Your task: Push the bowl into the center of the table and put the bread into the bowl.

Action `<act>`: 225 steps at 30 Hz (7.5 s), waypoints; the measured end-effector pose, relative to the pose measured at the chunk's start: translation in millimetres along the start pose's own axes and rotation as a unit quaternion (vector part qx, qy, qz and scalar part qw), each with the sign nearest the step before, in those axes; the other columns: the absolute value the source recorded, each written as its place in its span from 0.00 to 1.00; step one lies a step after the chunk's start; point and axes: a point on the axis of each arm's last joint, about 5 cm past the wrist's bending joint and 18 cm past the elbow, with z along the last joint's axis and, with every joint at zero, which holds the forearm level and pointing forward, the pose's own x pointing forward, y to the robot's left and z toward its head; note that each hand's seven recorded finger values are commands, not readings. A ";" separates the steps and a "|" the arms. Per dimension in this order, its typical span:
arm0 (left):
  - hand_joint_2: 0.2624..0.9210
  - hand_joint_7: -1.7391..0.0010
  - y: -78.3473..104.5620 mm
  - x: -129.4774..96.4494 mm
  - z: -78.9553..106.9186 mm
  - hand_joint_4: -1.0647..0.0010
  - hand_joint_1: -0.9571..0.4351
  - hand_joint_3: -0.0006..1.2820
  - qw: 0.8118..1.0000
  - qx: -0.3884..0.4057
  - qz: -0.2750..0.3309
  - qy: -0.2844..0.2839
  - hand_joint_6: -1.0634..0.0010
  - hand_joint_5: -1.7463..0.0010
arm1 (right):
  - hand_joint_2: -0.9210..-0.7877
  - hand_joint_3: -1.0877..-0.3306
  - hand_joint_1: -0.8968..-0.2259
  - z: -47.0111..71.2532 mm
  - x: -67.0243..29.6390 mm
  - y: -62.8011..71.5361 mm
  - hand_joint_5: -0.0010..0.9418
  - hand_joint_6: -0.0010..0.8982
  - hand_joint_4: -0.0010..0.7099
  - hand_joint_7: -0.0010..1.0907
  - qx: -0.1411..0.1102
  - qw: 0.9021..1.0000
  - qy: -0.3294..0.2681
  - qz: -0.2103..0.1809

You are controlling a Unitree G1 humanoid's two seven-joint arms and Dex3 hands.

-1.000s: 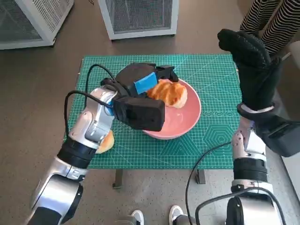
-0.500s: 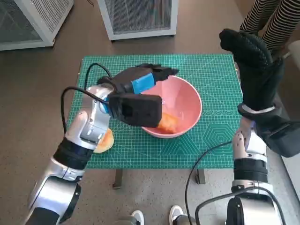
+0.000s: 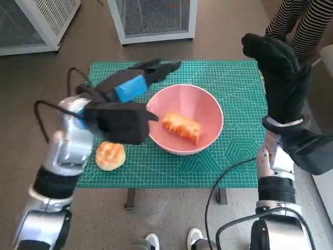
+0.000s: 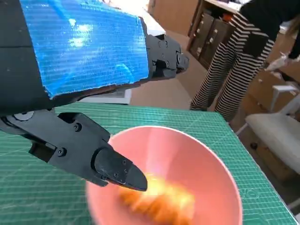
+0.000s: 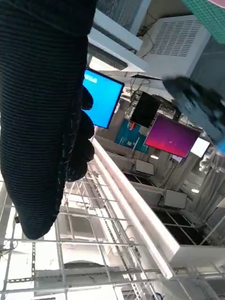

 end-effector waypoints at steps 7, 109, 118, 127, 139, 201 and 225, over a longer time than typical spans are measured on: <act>0.80 0.98 11.0 -35.7 -3.6 1.00 0.43 0.00 0.999 0.016 -0.005 0.038 0.88 1.00 | 0.00 0.47 0.50 0.4 -0.6 -0.2 0.00 0.03 0.34 0.57 -0.001 1.000 -0.001 -0.001; 1.00 0.37 -81.4 -31.0 -92.9 0.32 0.69 0.04 0.961 0.059 -0.127 0.240 0.39 0.32 | 0.00 0.48 0.50 1.3 -1.9 -2.1 0.00 0.02 0.34 0.57 0.003 1.000 0.008 0.007; 1.00 0.37 -64.1 -38.6 -81.8 0.31 0.69 0.03 0.970 0.048 -0.089 0.219 0.37 0.34 | 0.00 0.48 0.50 0.9 -2.7 -2.9 0.00 0.03 0.34 0.57 0.003 1.000 0.010 0.006; 0.97 0.34 -30.2 -40.0 -59.3 0.30 0.69 0.04 0.986 0.035 0.006 0.164 0.37 0.38 | 0.00 0.47 0.51 -0.4 -4.1 -3.4 0.00 0.02 0.33 0.56 0.005 1.000 0.015 0.006; 0.97 0.34 -4.6 -10.2 -11.4 0.27 0.69 0.03 0.993 0.048 0.088 0.067 0.35 0.41 | 0.00 0.46 0.53 -0.8 -3.8 -2.7 0.00 0.01 0.32 0.55 0.005 1.000 0.015 0.008; 1.00 0.94 -35.6 71.4 -3.0 0.78 0.38 0.07 0.988 -0.078 0.087 -0.104 0.78 1.00 | 0.00 0.48 0.51 1.3 -7.2 -3.5 0.00 0.02 0.33 0.54 -0.005 1.000 0.013 -0.003; 1.00 0.70 -31.1 33.5 -25.2 0.78 0.32 0.29 0.868 -0.343 0.246 -0.261 0.99 0.99 | 0.00 0.48 0.49 8.0 9.1 3.0 0.00 0.01 0.34 0.56 -0.005 1.000 0.000 0.021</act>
